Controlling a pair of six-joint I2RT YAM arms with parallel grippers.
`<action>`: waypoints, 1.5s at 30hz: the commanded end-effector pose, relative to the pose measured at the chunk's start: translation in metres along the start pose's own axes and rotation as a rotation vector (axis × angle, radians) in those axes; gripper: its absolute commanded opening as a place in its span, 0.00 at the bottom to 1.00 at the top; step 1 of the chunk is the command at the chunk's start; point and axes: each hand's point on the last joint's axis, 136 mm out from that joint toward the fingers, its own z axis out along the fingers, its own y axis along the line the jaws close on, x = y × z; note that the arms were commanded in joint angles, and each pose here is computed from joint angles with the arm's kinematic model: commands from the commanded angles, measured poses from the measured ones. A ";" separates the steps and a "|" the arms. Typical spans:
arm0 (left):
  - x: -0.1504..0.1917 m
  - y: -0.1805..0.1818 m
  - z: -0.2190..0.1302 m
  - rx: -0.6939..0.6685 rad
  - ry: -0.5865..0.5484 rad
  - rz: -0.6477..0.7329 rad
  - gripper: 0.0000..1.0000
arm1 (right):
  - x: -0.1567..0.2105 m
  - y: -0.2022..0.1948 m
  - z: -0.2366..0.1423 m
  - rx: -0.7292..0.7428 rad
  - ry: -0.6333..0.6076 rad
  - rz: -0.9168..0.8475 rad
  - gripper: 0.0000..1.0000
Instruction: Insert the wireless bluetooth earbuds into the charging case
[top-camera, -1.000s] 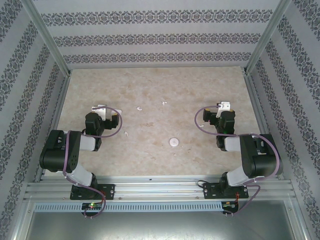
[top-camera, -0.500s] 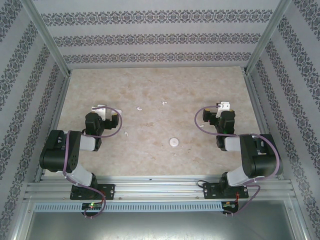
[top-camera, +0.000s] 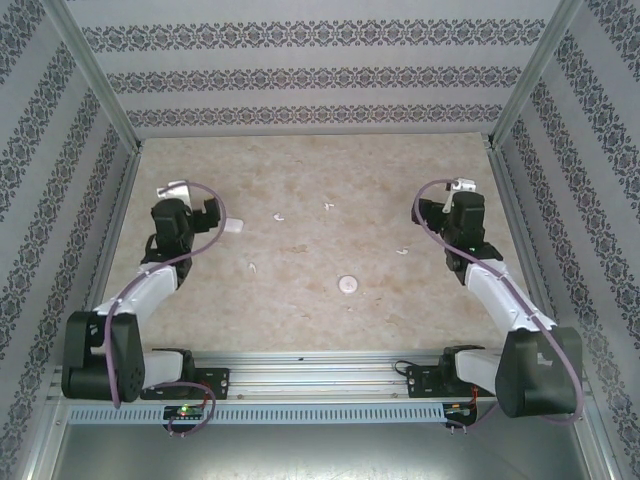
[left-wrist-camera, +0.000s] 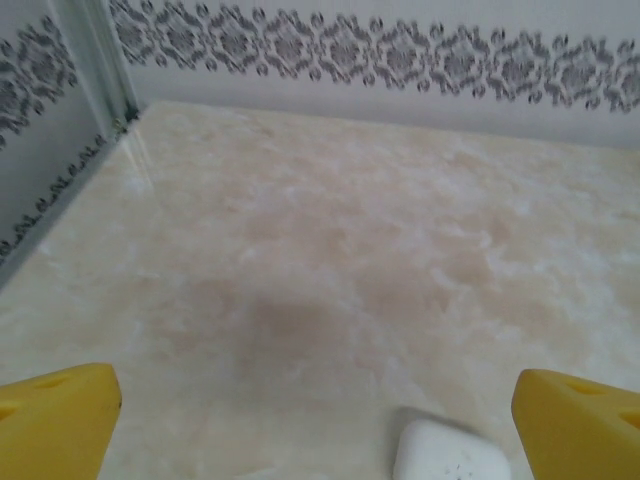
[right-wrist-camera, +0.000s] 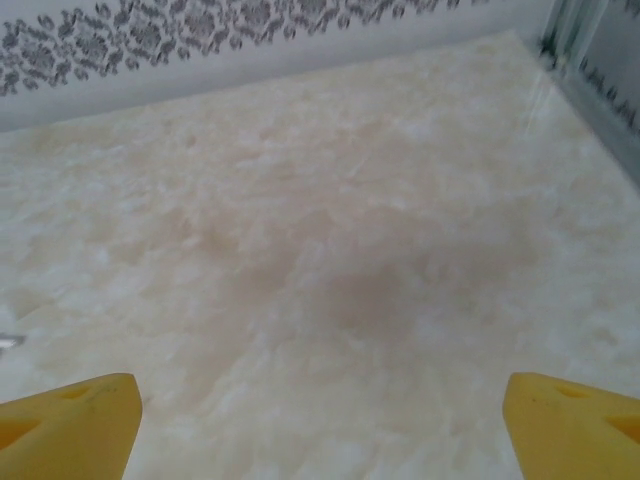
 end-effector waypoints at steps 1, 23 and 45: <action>0.022 0.005 -0.022 0.002 0.176 -0.017 1.00 | 0.063 0.023 -0.026 -0.021 0.314 0.043 0.94; 0.117 -0.138 -0.125 0.370 0.603 -0.099 0.96 | 0.188 0.155 -0.070 -0.114 0.875 -0.247 0.80; 0.156 -0.168 -0.149 0.426 0.635 0.007 1.00 | 0.204 0.170 -0.063 -0.026 0.982 -0.343 0.79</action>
